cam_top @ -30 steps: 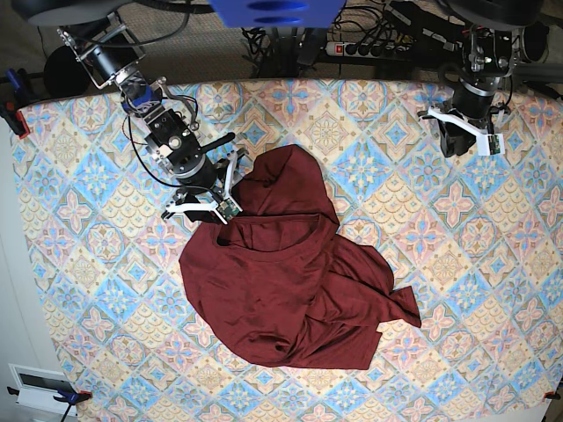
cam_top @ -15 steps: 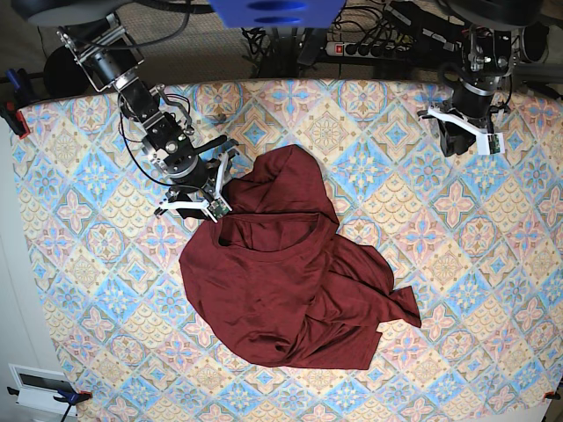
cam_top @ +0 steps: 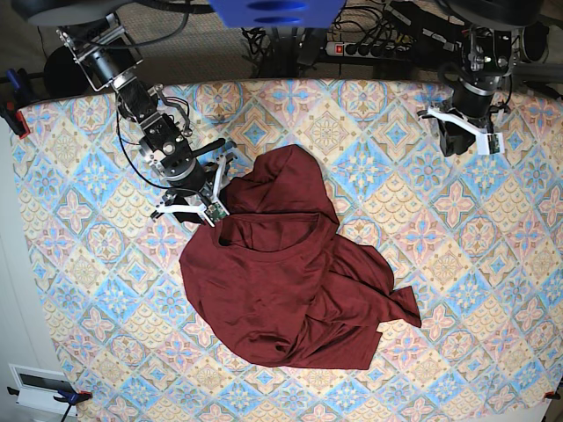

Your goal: Layout the t-shirt on the table in an organized manner, then fold the t-shirt properly

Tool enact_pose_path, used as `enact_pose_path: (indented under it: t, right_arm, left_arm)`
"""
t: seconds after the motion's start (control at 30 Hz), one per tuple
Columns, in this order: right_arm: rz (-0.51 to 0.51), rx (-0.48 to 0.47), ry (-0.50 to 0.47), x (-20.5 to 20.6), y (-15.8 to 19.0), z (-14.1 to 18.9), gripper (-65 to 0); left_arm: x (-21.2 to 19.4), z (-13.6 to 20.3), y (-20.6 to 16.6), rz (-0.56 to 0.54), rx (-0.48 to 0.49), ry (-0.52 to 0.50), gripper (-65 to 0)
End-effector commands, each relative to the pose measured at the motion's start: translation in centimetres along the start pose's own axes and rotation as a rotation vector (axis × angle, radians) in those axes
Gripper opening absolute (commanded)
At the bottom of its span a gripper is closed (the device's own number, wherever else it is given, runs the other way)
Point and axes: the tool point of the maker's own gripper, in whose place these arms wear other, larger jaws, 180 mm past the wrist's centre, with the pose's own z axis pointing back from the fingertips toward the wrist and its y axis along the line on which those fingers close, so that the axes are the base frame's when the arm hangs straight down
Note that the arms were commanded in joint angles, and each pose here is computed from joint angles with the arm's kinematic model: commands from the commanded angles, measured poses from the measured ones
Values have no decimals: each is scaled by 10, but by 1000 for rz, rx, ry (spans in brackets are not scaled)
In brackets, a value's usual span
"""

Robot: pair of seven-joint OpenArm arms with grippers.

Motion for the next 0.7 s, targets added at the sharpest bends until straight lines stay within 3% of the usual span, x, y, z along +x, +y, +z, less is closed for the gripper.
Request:
enact_pose_path:
  t: [0.0,0.2,0.4,0.67]
  right_arm:
    - [8,-42,-62,22,-19,0,-393]
    - [27,-85,-108,50,-44,-5,-393]
    - [22,-86,-29,22,-48,-17,-393]
    - [48,-54,-31,23,-33,-18,-393]
  left_arm:
    - [10,2,-1,-16,-6,-34,-506]
    - [10,2,-1,-16,-6,-34,-506]
    - [11,2,-1,-16,-7,-37,-506]
    - [11,2,-1,-15,-7,-37,-506]
